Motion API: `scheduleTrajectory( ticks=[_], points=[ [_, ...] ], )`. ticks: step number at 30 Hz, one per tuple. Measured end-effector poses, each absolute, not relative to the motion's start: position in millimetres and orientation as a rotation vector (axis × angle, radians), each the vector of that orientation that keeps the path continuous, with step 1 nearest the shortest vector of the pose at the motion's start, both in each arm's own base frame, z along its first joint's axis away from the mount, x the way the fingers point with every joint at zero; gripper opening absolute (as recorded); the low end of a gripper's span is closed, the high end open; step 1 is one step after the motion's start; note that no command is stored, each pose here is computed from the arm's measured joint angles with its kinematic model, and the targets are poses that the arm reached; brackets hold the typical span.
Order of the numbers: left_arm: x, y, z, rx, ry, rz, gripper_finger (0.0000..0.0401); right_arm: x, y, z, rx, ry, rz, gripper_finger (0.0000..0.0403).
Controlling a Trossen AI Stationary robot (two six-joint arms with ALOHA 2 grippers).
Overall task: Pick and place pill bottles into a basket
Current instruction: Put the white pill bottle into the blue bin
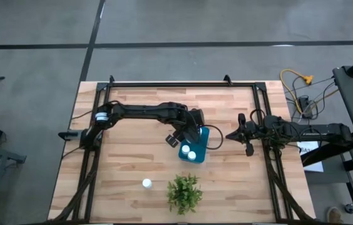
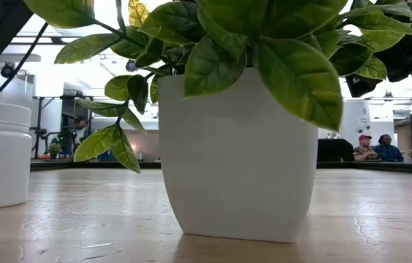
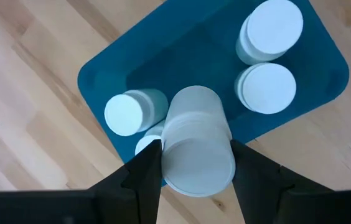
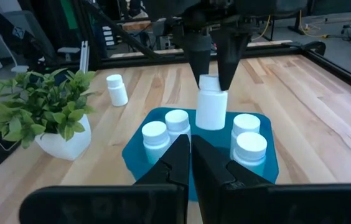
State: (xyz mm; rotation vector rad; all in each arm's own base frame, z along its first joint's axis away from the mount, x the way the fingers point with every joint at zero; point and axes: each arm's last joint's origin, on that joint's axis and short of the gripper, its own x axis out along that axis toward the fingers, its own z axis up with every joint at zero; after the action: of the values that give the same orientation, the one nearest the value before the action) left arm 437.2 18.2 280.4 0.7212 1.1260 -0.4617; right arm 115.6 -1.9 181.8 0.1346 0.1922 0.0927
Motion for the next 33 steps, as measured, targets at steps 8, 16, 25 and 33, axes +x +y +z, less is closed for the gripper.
scheduleTrajectory(
  ticks=[8, 16, 25, 33],
  points=[
    [437, 19, 279, 0.718, 1.129, -0.461, 0.0146, 116, -2, 182, 0.138, 0.192, 0.092, 0.0009],
    [437, 19, 276, 0.716, 1.131, -0.460, 0.0146, 116, -2, 182, 0.140, 0.192, 0.092, 0.0008],
    [443, 20, 272, 0.732, 1.093, -0.451, 0.0146, 116, -2, 182, 0.140, 0.192, 0.092, 0.0008],
    [452, 20, 263, 0.762, 1.098, -0.490, 0.0146, 116, -2, 181, 0.142, 0.196, 0.090, 0.0008]
  ],
)
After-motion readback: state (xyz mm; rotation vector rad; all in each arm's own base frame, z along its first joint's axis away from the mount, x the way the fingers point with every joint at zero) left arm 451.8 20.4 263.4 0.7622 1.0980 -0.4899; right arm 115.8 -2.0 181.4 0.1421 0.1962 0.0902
